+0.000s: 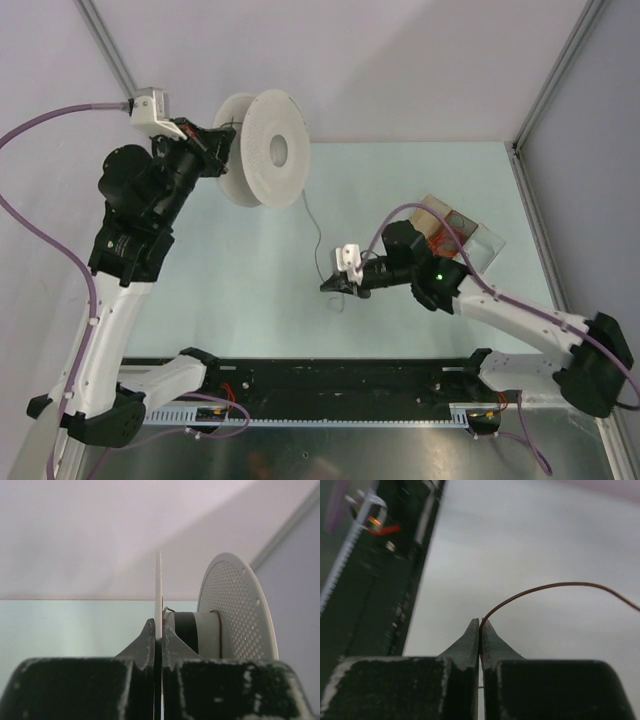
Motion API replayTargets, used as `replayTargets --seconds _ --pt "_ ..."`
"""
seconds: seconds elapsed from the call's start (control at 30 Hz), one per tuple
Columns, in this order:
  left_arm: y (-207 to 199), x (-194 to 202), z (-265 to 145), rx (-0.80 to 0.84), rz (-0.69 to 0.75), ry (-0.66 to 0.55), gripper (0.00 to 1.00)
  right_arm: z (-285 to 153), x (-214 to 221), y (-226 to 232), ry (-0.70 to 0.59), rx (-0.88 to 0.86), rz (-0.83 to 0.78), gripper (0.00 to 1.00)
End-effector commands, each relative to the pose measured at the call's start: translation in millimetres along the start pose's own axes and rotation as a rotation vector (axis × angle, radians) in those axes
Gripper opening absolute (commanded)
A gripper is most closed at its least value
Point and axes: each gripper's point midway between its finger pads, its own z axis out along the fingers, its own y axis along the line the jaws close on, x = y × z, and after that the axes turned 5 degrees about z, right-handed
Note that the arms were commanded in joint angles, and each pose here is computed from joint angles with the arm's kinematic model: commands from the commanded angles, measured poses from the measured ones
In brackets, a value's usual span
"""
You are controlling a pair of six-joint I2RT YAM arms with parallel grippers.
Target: Wrap the cables
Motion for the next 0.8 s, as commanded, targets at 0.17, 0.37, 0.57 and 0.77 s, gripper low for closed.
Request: replayTargets --seconds 0.17,0.37,0.57,0.77 --pt "77.5 18.6 33.7 -0.376 0.024 -0.047 0.00 -20.1 -69.2 45.1 -0.051 -0.071 -0.237 0.00" --pt "104.9 101.7 48.2 -0.449 0.081 0.139 0.00 -35.6 -110.2 29.8 -0.081 0.015 -0.345 0.00" --pt "108.1 165.5 48.6 -0.391 0.165 0.305 0.00 -49.5 -156.6 2.7 -0.138 0.166 -0.445 0.00" --pt "65.4 209.5 46.1 -0.124 0.196 0.435 0.00 -49.4 -199.2 -37.5 -0.196 0.329 -0.592 0.00"
